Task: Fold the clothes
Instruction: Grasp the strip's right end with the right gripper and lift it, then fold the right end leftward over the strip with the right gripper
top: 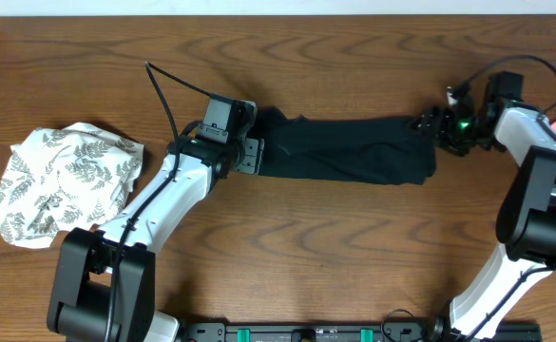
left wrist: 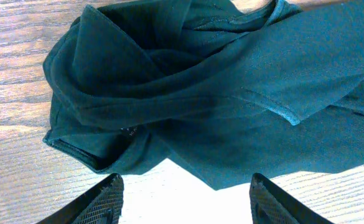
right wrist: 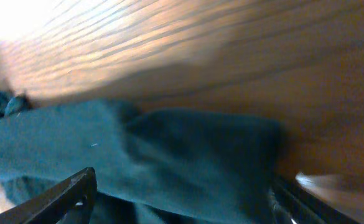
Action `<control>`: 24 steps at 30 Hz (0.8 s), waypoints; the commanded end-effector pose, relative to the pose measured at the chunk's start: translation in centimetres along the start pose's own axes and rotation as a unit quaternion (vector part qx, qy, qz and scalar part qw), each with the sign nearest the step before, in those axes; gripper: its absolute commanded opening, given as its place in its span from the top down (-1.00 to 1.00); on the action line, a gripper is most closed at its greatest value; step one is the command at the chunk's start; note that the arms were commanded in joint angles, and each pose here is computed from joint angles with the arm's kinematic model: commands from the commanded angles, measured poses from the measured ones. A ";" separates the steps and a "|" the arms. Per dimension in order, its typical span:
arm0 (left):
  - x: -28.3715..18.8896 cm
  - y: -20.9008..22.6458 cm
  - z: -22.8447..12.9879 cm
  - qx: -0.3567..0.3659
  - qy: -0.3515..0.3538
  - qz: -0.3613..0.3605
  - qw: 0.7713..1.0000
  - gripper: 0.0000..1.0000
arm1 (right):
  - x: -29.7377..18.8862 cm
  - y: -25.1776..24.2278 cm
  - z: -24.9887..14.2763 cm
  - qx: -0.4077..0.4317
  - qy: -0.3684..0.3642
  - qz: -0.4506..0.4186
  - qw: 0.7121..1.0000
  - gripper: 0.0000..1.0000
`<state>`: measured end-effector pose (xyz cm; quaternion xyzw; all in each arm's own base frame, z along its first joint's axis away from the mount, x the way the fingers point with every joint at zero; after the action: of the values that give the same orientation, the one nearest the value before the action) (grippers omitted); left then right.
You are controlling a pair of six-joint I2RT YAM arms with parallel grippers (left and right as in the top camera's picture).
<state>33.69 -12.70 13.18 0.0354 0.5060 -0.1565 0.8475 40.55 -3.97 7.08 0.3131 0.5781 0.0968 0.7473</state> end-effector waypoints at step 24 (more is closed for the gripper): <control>-1.0 -0.2 1.0 -0.003 -0.020 -0.002 1.000 -0.31 | -5.8 -6.0 -3.9 0.076 0.041 -0.210 0.974 0.98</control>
<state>33.67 -12.72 13.19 0.0350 0.5062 -0.1564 0.8474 34.92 -7.23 6.36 0.2922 0.6715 -0.0138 0.6809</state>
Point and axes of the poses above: each gripper's point midway between its finger pads, its own x axis out along the fingers, its own y axis along the line the jaws close on, z = x × y, the point moved 7 cm from there along -x, back along the fingers, and after that the axes turned 4 degrees about x, right-handed, at the moved point
